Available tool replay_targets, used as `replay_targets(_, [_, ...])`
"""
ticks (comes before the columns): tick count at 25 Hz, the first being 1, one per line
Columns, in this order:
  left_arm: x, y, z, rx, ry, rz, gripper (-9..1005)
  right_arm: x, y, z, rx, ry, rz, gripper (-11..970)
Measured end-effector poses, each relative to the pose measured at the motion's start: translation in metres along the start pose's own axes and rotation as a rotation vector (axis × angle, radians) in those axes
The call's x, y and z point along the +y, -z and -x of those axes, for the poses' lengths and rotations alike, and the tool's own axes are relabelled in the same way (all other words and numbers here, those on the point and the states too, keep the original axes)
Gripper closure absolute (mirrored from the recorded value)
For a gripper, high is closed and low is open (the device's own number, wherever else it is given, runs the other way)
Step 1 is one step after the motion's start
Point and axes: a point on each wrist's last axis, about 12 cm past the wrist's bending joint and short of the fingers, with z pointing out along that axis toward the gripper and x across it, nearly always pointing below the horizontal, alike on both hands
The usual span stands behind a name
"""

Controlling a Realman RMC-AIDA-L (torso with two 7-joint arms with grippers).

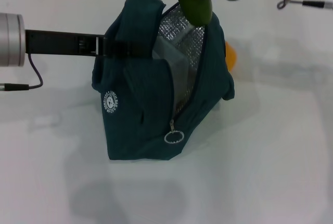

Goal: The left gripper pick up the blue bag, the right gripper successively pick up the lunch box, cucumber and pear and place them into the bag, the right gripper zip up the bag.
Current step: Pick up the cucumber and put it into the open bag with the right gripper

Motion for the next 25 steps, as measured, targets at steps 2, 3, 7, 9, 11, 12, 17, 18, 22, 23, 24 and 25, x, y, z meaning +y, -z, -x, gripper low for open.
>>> replay_targets(2, [0.0, 0.0, 0.0, 0.0, 0.0, 0.001, 957, -0.001, 0.0, -0.014, -0.009, -0.031, 0.0, 316])
replay_targets(3, [0.0, 0.0, 0.0, 0.0, 0.0, 0.001, 957, -0.001, 0.0, -0.018, -0.009, -0.037, -0.001, 316])
replay_targets(7, [0.001, 0.0, 0.0, 0.001, 0.002, 0.006, 957, 0.0, -0.001, -0.035, 0.002, -0.057, 0.004, 315])
replay_targets(9, [0.002, 0.0, 0.0, 0.001, 0.003, 0.007, 957, 0.0, -0.001, -0.04, -0.002, -0.069, 0.004, 315])
replay_targets(11, [0.002, 0.0, 0.001, 0.0, 0.003, 0.007, 957, 0.001, -0.001, -0.044, -0.013, -0.074, 0.003, 315])
replay_targets(12, [0.002, 0.001, 0.001, -0.001, 0.003, 0.008, 957, 0.001, -0.001, -0.045, -0.022, -0.073, 0.002, 315])
replay_targets(17, [0.003, 0.001, 0.001, -0.005, 0.006, 0.011, 958, 0.0, -0.003, -0.046, -0.074, -0.075, -0.001, 314])
replay_targets(18, [0.004, 0.001, 0.001, -0.007, 0.006, 0.013, 958, 0.001, -0.003, -0.047, -0.079, -0.076, 0.0, 314])
replay_targets(22, [0.004, 0.0, 0.002, -0.01, 0.005, 0.016, 958, 0.005, -0.009, -0.048, -0.113, -0.072, 0.016, 313])
replay_targets(23, [0.004, 0.0, 0.001, -0.009, 0.005, 0.017, 958, 0.005, -0.011, -0.048, -0.12, -0.073, 0.022, 313])
replay_targets(24, [0.004, 0.0, 0.001, -0.009, 0.005, 0.017, 958, 0.006, -0.012, -0.047, -0.123, -0.071, 0.028, 313])
replay_targets(25, [0.004, 0.0, 0.001, -0.009, 0.005, 0.018, 958, 0.006, -0.013, -0.047, -0.123, -0.07, 0.031, 313])
